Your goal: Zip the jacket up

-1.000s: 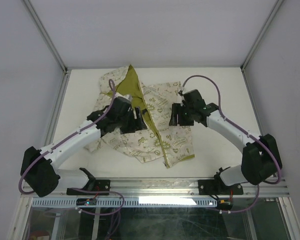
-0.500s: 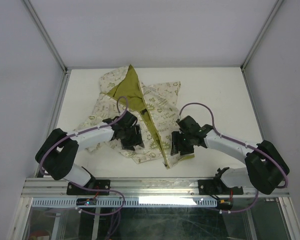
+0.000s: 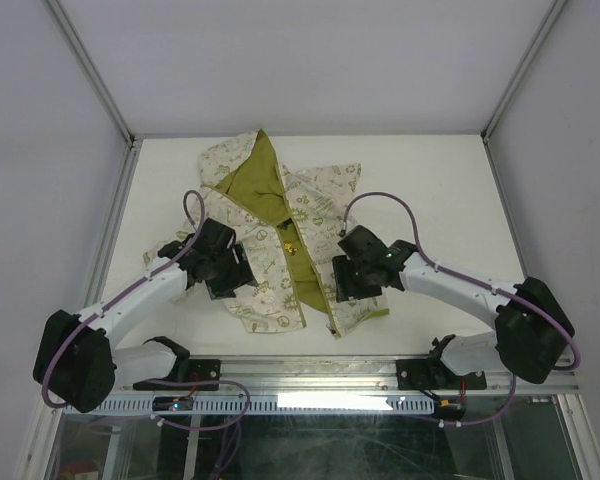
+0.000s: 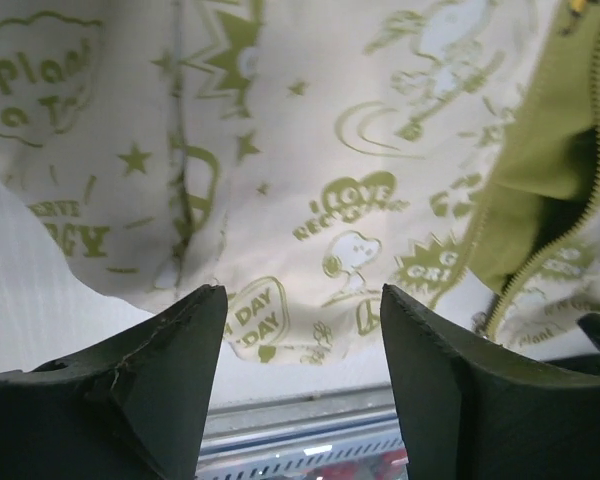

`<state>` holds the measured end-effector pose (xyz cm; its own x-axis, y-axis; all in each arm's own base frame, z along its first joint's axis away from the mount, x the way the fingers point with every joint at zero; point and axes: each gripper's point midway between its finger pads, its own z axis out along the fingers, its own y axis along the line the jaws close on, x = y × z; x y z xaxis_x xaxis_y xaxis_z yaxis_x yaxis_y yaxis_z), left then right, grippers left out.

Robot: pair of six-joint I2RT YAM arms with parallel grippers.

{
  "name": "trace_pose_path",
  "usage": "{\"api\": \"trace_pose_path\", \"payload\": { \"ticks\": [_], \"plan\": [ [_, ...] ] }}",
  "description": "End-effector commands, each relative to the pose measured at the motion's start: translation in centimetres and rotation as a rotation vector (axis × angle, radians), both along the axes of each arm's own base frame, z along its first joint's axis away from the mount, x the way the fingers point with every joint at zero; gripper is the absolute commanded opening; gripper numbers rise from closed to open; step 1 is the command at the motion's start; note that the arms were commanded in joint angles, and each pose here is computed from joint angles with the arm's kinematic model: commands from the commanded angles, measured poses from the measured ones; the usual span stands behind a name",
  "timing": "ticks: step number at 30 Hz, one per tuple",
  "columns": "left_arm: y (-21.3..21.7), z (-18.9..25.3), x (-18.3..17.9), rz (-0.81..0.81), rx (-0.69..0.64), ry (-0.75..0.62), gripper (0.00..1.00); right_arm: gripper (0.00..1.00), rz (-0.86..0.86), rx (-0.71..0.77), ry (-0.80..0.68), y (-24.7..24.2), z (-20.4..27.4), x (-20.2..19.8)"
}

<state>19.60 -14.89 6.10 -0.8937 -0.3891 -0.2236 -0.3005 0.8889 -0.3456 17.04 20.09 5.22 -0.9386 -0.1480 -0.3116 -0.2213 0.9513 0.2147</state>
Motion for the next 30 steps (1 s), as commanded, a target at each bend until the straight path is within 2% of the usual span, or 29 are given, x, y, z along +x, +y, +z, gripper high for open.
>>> {"api": "trace_pose_path", "payload": {
  "ticks": [1, 4, 9, 12, 17, 20, 23, 25, 28, 30],
  "plan": [
    [-3.5, 5.3, 0.3, -0.094, -0.102, -0.114, 0.65, 0.55, 0.090, -0.046, -0.060, 1.3, 2.9, -1.0],
    [-5.4, 6.5, -0.6, -0.134, -0.139, -0.122, 0.65, 0.50, 0.139, -0.111, -0.026, 1.5, 2.6, -3.0],
    [-6.3, 5.7, -1.4, -0.162, -0.141, -0.092, 0.66, 0.45, 0.171, -0.155, 0.016, 2.0, 0.7, -4.2],
    [-6.5, 5.4, -1.4, -0.168, -0.148, -0.086, 0.66, 0.46, 0.178, -0.164, 0.032, 2.5, -0.5, -4.2],
    [-6.8, 5.2, -1.6, -0.184, -0.156, -0.077, 0.66, 0.52, 0.185, -0.168, 0.066, 3.5, -2.8, -4.5],
    [-6.9, 5.3, -1.5, -0.191, -0.159, -0.081, 0.66, 0.55, 0.168, -0.217, 0.091, 2.6, -4.8, -4.8],
    [-7.0, 5.2, -1.5, -0.199, -0.161, -0.077, 0.66, 0.54, 0.152, -0.278, 0.111, 1.5, -6.4, -5.0],
    [-7.1, 5.1, -1.5, -0.200, -0.165, -0.077, 0.66, 0.45, 0.141, -0.311, 0.114, 0.9, -7.2, -5.1],
    [-7.4, 5.3, -1.4, -0.204, -0.181, -0.082, 0.67, 0.19, 0.125, -0.333, 0.077, 0.7, -7.5, -4.3],
    [-7.8, 5.7, -1.3, -0.210, -0.198, -0.093, 0.67, 0.08, 0.126, -0.306, 0.053, 1.5, -7.2, -3.8]
  ]
}}
